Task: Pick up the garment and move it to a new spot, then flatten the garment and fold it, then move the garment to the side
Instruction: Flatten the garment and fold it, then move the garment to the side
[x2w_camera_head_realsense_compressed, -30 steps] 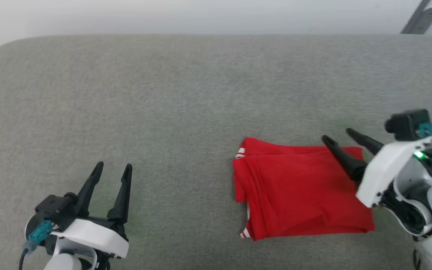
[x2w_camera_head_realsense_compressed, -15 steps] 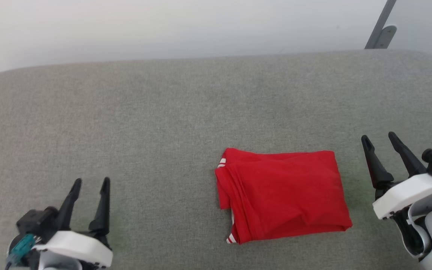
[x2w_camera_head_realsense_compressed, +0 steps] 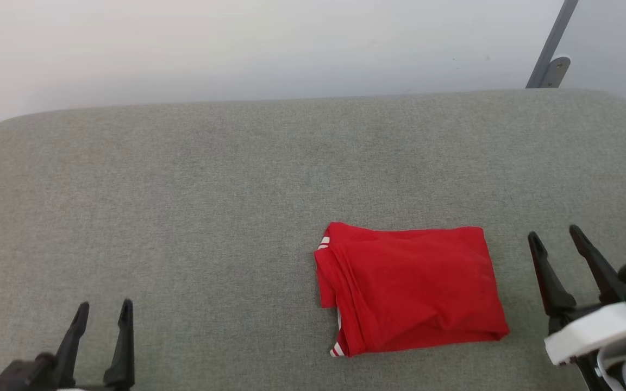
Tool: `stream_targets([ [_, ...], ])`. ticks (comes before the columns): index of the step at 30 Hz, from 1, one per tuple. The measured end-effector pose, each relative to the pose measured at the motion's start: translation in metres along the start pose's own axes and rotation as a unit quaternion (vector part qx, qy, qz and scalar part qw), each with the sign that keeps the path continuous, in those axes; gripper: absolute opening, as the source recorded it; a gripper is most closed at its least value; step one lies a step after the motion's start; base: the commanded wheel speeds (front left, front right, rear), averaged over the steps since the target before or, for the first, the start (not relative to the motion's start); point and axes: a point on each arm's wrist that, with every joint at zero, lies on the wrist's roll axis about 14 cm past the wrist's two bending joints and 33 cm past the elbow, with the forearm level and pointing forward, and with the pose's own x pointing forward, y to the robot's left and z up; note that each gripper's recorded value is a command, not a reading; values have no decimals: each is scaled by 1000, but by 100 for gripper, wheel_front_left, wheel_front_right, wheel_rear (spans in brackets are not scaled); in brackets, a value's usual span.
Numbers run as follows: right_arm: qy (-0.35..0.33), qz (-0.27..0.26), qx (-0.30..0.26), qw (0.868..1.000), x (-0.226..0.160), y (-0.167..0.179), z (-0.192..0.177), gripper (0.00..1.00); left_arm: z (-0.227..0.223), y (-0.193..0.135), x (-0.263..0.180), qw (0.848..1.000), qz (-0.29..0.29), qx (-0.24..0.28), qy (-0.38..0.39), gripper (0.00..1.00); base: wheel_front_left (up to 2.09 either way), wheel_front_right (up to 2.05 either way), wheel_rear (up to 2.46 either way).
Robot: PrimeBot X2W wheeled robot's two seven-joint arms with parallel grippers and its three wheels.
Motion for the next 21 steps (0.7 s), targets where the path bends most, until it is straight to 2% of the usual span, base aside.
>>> stream_targets([
  [11,3,-24,1,1000,-24,-1,9,100,7,2,-18,1000,10,1,-12,100,0,0,0],
  [21,6,-26,5,1000,-27,3,13,100,7,-1,-18,1000,7,3,-11,100,0,0,0],
])
